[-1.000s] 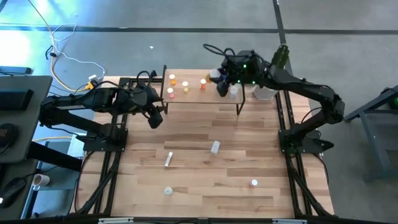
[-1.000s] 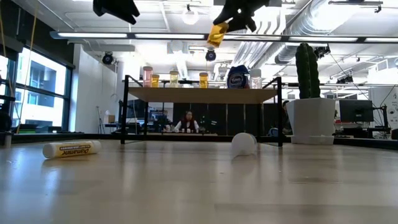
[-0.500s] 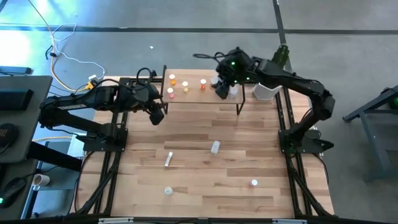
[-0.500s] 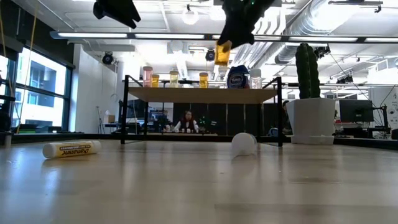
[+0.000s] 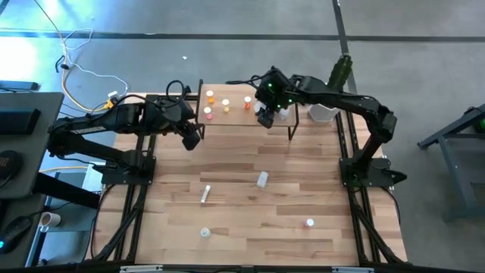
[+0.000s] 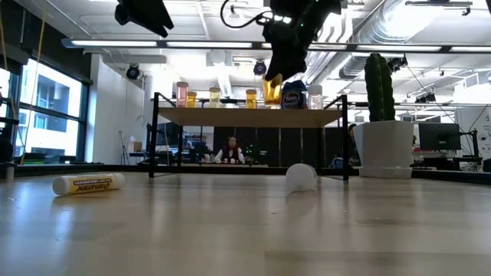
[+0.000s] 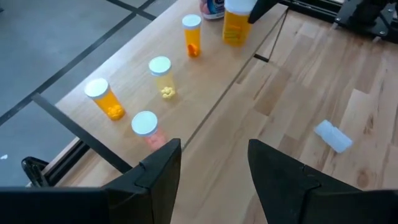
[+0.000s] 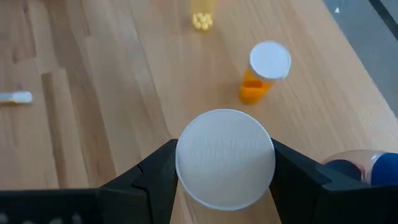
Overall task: Pick and place medicine bottles onto shelf by color
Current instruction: Put the large orange pill bottle on the shelf
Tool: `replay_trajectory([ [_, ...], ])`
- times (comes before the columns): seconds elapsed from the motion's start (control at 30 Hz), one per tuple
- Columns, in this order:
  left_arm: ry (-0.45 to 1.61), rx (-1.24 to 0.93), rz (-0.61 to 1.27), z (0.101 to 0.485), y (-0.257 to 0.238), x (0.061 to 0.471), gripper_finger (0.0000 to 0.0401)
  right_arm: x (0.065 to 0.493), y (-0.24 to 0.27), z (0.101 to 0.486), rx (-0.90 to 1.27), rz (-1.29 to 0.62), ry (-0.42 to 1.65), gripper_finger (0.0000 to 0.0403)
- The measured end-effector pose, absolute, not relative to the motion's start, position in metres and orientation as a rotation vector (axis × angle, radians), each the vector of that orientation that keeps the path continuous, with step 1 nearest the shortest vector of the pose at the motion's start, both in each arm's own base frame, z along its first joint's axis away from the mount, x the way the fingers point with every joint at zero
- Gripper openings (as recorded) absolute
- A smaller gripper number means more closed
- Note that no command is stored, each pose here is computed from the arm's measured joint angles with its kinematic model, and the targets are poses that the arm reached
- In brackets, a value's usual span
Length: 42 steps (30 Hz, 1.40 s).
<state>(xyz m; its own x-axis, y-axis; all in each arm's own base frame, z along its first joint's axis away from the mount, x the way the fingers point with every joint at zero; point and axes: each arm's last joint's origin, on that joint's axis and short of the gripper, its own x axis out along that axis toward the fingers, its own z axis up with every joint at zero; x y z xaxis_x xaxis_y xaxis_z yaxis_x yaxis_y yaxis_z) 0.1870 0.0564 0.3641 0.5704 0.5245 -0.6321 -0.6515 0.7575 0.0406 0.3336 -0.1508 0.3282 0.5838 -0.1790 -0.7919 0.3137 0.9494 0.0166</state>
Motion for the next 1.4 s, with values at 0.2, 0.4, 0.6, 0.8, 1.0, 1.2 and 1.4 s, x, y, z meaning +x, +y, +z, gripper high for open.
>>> replay_trajectory([
  [0.2,0.671,-0.212,0.681,0.364,0.056,0.187,0.0177,0.335,-0.151,0.319,0.157,-0.278,0.963,0.0195],
  [0.4,0.674,-0.222,0.66,0.364,0.055,0.188,0.0177,0.336,-0.152,0.317,0.143,-0.289,0.971,0.0195],
  [0.6,0.674,-0.222,0.66,0.364,0.055,0.188,0.0177,0.336,-0.153,0.317,0.132,-0.292,0.973,0.0213],
  [0.8,0.676,-0.225,0.651,0.364,0.055,0.188,0.0179,0.337,-0.153,0.316,0.133,-0.291,0.976,0.0235],
  [1.0,0.678,-0.235,0.633,0.364,0.055,0.188,0.0202,0.338,-0.155,0.317,0.113,-0.343,0.964,0.0239],
  [1.2,0.667,-0.294,0.622,0.363,0.054,0.188,0.0229,0.337,-0.155,0.317,0.129,-0.351,0.965,0.024],
  [1.4,0.671,-0.371,0.549,0.363,0.051,0.189,0.0232,0.337,-0.154,0.318,0.176,-0.375,0.958,0.0241],
])
